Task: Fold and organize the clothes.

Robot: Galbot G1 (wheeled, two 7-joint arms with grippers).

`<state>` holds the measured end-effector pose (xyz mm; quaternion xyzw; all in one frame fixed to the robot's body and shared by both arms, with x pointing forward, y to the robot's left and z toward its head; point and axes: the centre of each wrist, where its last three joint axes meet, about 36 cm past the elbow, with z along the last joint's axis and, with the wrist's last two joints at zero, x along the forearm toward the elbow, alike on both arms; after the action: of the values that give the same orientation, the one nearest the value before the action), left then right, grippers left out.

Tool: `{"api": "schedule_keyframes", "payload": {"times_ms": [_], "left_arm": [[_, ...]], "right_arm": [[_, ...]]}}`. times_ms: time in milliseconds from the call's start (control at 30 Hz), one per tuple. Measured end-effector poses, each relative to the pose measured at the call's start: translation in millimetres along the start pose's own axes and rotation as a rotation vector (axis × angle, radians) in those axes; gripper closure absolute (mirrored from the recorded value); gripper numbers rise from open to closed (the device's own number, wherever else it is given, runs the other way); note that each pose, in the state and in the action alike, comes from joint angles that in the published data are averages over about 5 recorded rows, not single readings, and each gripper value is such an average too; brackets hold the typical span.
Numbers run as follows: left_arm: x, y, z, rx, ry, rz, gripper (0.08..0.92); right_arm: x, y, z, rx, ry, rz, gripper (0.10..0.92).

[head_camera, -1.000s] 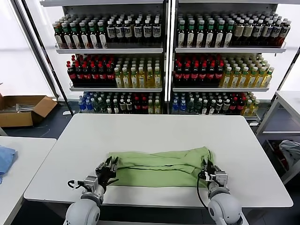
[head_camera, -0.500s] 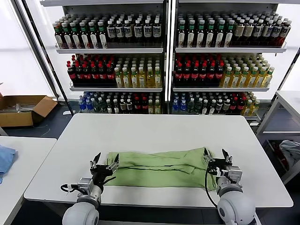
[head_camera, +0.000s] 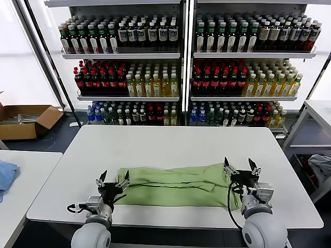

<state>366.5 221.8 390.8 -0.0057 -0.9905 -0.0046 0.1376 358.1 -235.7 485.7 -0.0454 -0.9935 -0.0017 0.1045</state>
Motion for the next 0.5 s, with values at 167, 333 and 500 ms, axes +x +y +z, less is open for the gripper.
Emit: {"api": "schedule_keyframes", "payload": {"times_ms": [167,333,500], "left_arm": [[-0.1,-4.3,3.4,0.016,0.017,0.01,0.177],[-2.3,-4.9,7.4,0.027,0.035,0.013,0.177],[-4.3,-5.4,11.7,0.037,0.054,0.016,0.177]], "right_arm": [[1.8,0.8,0.0,0.0,-0.002,-0.002,0.2],[2.9,1.5,1.7,0.001,-0.002,-0.005,0.2],[3.4,3.0,2.8,0.005,-0.001,-0.009,0.2]]}}
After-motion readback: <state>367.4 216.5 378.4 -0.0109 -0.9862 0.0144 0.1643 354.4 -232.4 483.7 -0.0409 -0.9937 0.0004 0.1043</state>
